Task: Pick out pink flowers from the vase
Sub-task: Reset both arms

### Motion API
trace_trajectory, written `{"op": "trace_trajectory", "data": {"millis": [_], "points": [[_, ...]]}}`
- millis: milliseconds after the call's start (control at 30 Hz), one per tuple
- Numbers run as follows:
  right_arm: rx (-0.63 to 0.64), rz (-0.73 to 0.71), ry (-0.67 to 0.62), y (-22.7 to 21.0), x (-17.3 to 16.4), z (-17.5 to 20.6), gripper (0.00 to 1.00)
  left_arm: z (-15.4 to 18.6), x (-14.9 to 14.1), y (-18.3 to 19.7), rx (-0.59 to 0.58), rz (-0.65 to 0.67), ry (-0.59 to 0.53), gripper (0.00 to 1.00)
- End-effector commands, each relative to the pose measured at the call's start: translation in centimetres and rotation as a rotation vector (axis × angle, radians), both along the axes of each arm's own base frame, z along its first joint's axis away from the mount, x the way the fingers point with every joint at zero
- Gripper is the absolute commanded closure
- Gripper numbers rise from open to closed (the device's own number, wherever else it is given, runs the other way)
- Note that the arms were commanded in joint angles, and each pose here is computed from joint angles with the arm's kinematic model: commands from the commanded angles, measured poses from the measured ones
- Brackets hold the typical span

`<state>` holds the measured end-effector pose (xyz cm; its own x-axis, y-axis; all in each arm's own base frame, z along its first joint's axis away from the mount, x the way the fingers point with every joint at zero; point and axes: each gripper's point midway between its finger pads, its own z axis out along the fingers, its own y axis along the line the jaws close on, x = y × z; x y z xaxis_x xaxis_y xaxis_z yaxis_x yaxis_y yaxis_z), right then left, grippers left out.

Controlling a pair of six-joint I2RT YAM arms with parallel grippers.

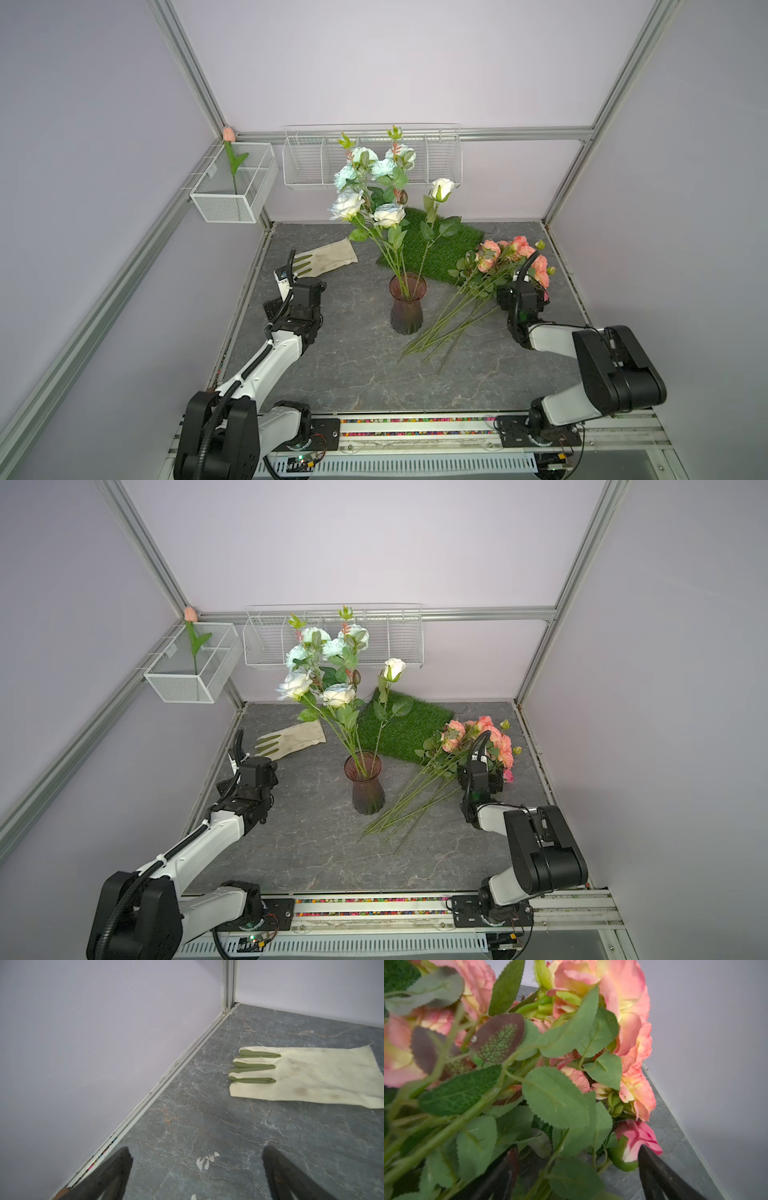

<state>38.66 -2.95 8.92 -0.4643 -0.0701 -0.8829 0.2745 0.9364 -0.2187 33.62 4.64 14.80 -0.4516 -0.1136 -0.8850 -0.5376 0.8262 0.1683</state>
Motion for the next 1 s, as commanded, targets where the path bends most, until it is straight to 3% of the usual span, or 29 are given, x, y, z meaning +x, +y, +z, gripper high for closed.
{"op": "trace_trajectory", "data": {"millis": [0, 167, 300, 433, 567, 600, 667, 767, 967], "points": [[0.104, 0.095, -0.068, 0.4, 1.3, 1.2, 0.11, -0.5, 1.6, -0.3, 0.011, -0.017, -0.033, 0.01], [0.153, 0.231, -0.059, 2.0, 1.7, 0.9, 0.11, -1.8, 4.1, -2.6, -0.005, -0.156, -0.043, 0.01], [0.163, 0.241, -0.059, 2.1, 1.6, 0.8, 0.11, -0.6, 4.9, -3.4, 0.0, -0.223, -0.167, 0.01], [0.151, 0.278, -0.124, 2.5, 0.8, 0.3, 0.11, -0.4, 4.8, -3.9, 0.053, -0.284, -0.2, 0.01], [0.154, 0.278, -0.126, 2.5, 0.9, 0.4, 0.11, -2.1, 4.2, -2.7, 0.045, -0.286, -0.355, 0.0], [0.148, 0.276, -0.133, 2.5, 0.9, 0.4, 0.11, -1.7, 4.6, -2.8, 0.058, -0.282, -0.358, 0.01], [0.147, 0.268, -0.117, 2.6, 0.7, 0.4, 0.11, -2.7, 5.3, -2.5, -0.005, -0.269, -0.235, 0.01], [0.145, 0.269, -0.122, 2.6, 0.8, 0.4, 0.11, -3.1, 5.8, -1.1, -0.066, -0.259, -0.256, 0.01], [0.142, 0.268, -0.125, 2.5, 0.9, 0.4, 0.11, -3.1, 5.9, -1.0, -0.068, -0.257, -0.247, 0.01]]}}
